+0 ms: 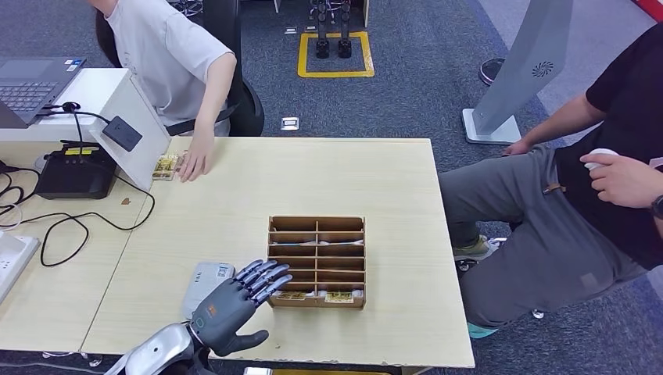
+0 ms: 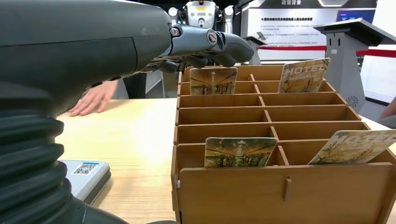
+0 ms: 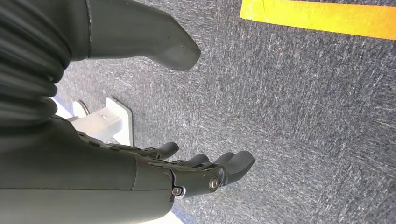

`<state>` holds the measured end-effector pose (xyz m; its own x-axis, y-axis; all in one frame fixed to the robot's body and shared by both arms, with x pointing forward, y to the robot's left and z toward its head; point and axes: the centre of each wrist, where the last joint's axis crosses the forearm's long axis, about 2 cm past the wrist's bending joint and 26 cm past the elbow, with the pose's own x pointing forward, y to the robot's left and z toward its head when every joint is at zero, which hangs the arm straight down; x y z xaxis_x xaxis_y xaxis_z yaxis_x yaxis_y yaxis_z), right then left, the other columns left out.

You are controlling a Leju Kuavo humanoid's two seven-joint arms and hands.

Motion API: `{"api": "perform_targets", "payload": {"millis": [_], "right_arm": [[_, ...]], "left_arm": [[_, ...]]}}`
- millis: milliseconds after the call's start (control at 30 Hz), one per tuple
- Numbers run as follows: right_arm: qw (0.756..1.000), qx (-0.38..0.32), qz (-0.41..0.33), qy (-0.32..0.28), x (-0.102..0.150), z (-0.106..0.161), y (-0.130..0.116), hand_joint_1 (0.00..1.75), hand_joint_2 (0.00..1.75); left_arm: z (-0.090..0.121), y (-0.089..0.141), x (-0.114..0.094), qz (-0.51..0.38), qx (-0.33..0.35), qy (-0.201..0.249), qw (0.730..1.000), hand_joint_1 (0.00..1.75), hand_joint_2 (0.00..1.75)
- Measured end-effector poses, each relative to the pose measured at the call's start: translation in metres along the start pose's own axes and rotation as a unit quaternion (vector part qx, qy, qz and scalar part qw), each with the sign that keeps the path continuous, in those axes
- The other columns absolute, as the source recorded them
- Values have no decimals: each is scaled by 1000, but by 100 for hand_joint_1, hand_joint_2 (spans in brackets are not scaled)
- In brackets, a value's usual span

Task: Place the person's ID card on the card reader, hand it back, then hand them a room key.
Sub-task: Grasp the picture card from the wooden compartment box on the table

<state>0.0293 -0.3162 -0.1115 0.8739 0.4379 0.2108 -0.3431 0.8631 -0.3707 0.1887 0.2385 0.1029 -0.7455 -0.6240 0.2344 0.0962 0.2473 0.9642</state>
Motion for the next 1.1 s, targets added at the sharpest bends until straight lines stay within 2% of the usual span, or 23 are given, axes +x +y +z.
{"api": "perform_targets", "payload": {"millis": [567,1100], "right_arm": [[1000,0,2,1,0,0,0,0,175],[1000,4,5,1,2,1,4,0,175]], "left_arm": [[-2,-3,5,-15,-9,3,1000,0,175],[-18,-21,18,-6,-17,45,999,0,175]]}}
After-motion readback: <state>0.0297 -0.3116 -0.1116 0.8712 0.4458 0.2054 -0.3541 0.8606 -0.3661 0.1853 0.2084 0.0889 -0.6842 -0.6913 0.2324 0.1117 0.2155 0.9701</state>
